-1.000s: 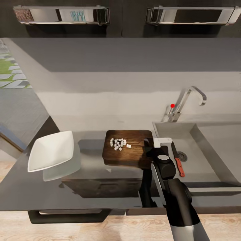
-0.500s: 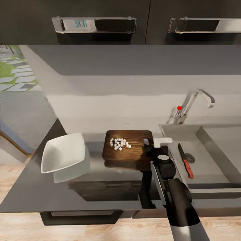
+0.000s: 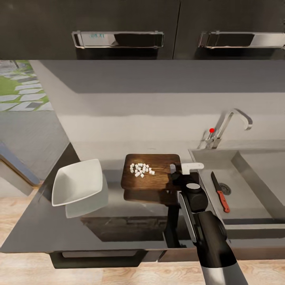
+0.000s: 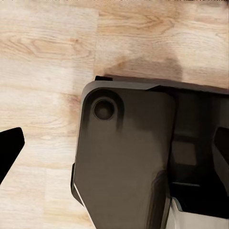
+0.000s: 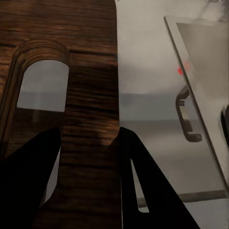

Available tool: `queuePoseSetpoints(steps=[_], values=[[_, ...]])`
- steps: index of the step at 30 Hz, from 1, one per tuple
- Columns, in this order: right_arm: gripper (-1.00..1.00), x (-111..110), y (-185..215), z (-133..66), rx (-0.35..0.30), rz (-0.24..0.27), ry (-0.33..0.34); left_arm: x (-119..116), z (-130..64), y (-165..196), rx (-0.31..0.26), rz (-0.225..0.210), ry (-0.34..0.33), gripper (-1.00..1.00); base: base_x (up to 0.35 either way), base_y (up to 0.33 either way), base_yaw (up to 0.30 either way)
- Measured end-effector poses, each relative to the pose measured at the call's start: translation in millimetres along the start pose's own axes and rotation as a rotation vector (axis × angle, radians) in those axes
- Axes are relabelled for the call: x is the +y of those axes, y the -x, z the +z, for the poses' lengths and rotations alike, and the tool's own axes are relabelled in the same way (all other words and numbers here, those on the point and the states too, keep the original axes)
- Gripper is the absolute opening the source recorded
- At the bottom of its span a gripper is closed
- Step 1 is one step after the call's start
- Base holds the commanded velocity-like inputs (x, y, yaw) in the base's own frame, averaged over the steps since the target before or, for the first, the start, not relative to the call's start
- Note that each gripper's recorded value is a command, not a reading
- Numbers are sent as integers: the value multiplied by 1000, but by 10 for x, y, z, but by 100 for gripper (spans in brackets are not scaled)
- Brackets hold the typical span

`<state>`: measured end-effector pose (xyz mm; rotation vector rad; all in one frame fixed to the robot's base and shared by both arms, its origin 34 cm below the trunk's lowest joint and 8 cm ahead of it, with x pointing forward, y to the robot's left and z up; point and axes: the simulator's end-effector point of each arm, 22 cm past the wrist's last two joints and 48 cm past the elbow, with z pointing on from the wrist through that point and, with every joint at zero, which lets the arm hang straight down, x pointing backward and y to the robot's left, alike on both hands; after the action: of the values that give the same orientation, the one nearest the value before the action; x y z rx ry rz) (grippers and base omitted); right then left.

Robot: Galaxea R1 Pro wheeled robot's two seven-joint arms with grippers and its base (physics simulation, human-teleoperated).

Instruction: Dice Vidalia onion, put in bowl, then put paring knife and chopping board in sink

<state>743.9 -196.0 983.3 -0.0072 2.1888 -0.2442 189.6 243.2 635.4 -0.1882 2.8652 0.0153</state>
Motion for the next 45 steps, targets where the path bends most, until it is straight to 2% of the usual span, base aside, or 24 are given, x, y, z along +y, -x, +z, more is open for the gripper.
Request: queuePoseSetpoints(steps=[32,39,45], values=[[-100,-58,238,-182,-48,8,-6,-23,9,168,-48,-2,-6,100,0,1,0],[-100,-59,253,-195,-51,10,-5,-22,9,181,-52,-2,-6,100,0,231,0],[-100,-57,255,-195,-51,10,-4,-25,9,181,-52,-2,-7,100,0,45,0]])
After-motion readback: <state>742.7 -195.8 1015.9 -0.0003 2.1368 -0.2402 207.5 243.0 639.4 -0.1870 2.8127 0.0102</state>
